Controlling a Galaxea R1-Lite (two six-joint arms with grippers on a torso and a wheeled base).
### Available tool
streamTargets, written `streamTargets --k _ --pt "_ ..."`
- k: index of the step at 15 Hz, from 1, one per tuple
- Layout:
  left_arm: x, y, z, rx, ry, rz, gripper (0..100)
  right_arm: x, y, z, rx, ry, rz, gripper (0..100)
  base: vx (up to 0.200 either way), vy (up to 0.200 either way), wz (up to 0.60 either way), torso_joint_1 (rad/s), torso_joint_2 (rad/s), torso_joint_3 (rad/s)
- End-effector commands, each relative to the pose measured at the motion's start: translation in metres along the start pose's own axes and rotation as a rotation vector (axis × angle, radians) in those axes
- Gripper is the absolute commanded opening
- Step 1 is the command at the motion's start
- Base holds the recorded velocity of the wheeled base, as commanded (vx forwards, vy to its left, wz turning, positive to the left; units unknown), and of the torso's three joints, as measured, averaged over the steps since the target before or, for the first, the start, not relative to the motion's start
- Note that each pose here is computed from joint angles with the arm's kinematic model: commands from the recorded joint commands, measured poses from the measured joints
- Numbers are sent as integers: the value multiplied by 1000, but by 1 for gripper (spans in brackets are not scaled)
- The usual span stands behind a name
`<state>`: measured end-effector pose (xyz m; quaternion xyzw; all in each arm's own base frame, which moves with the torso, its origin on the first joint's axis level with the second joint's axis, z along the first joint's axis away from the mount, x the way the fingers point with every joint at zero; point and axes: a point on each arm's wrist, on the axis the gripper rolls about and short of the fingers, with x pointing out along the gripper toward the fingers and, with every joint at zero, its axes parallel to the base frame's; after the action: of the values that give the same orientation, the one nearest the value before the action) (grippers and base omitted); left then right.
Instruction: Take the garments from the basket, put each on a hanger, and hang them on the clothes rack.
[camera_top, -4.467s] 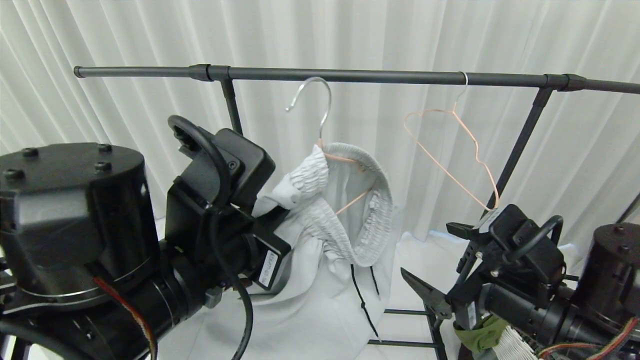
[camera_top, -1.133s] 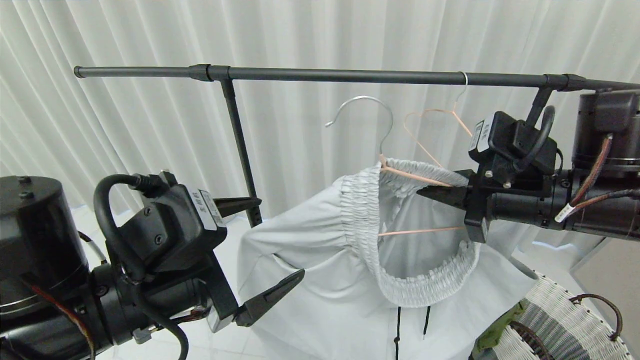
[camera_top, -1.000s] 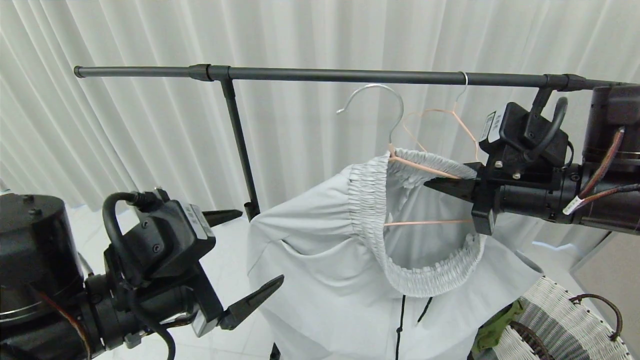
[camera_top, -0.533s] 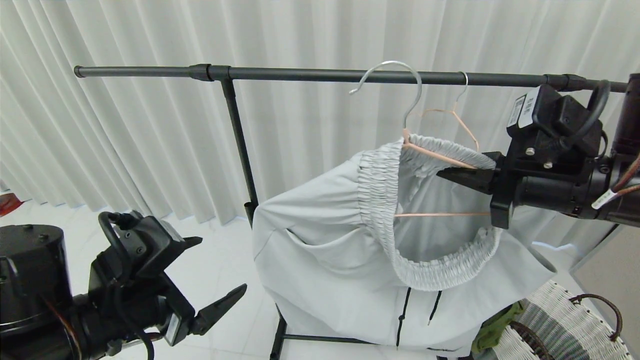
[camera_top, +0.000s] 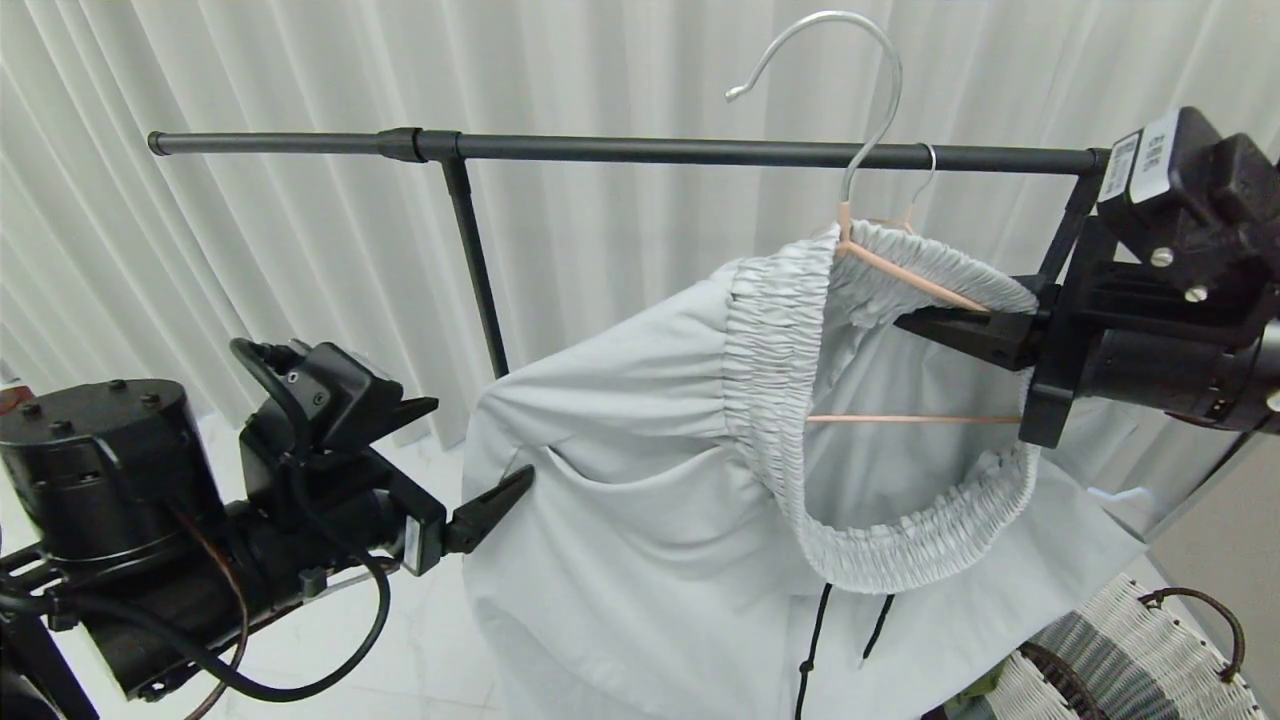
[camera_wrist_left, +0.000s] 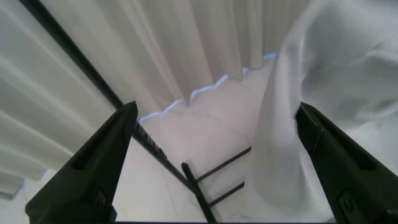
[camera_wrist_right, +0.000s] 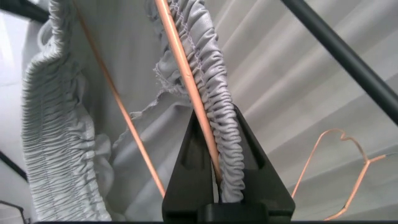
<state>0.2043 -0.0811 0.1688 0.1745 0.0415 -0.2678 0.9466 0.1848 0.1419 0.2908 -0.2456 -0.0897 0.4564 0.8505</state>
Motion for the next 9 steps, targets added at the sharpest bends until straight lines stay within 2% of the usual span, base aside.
streamTargets --k 1,2,5,8,9 --pt "10 -3 -8 -5 38 -21 100 -2 1 3 -4 -10 1 0 0 0 0 0 0 0" --pt "10 -3 -8 -5 36 -20 0 -1 2 3 -4 -12 5 0 0 0 0 0 0 0" --pt "8 2 -11 -8 47 7 0 -2 1 3 -2 -9 0 0 0 0 0 0 0 0" --pt "0 18 -23 -26 108 120 0 -5 -2 1 5 1 -21 0 0 0 0 0 0 0" --pt "-1 19 -25 -29 114 128 0 -5 -3 0 5 3 -24 0 0 0 0 0 0 0"
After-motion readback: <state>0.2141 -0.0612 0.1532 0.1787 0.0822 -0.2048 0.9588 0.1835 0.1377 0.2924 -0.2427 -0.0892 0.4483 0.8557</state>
